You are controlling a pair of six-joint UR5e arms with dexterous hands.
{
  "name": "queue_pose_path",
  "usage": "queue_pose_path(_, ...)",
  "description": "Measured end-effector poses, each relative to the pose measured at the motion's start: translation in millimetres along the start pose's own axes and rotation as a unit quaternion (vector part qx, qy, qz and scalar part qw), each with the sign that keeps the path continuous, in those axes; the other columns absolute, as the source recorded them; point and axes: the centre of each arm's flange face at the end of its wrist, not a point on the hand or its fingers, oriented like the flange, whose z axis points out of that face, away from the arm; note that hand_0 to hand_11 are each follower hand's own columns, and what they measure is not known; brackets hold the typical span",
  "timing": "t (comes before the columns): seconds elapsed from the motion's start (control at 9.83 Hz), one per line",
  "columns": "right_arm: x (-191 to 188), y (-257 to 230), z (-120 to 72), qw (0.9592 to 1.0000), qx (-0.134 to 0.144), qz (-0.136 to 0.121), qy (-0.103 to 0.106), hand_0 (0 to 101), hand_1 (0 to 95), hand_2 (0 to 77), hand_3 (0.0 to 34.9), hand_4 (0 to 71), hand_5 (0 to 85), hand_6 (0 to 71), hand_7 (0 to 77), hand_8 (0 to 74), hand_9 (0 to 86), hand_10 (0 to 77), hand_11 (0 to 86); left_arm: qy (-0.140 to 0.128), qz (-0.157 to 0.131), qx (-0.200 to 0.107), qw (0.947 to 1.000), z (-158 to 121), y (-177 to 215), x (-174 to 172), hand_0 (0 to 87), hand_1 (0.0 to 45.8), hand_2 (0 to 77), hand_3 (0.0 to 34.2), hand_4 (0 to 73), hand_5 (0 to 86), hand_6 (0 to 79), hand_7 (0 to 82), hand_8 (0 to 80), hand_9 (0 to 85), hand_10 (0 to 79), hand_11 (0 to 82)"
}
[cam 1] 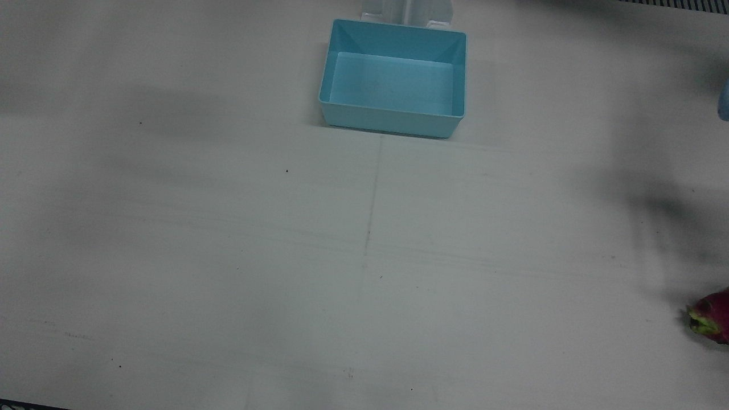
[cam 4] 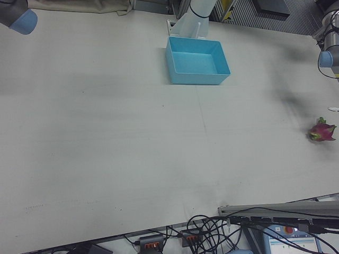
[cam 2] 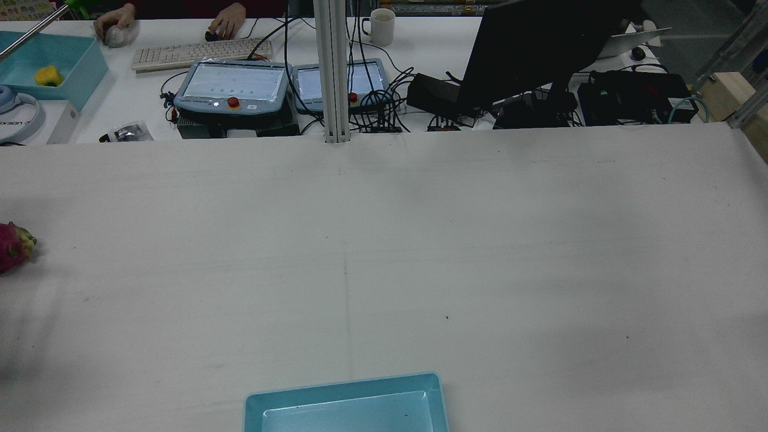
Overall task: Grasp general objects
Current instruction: 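Lower the left hand over the dragon fruit, fingers open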
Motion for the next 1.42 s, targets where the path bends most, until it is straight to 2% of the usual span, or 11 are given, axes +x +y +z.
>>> queue_pose_path(0.61,0,1,0.1,1.0,-0.001,0.0,0.0,0,5.4,1.6,0.0,0.0,73.6,0.0,0.0,0.0,1.1,0.0,1.1,-0.009,0.003,0.014,0.9999,15,-8,-38,49.6,0.0,1.1,27.8,6.0,2.7,1.6,8.2,1.1,1.1,13.6,0.5)
queue_pose_path(1.42,0,1,0.1,1.0,-0.001,0.0,0.0,0,5.4,1.6,0.0,0.0,73.6,0.0,0.0,0.0,1.1,0.0,1.1,-0.003,0.005,0.012,0.9999,28,-13,-60,49.8,0.0,1.1,28.0,5.5,2.7,1.6,8.2,1.1,1.1,13.6,0.5)
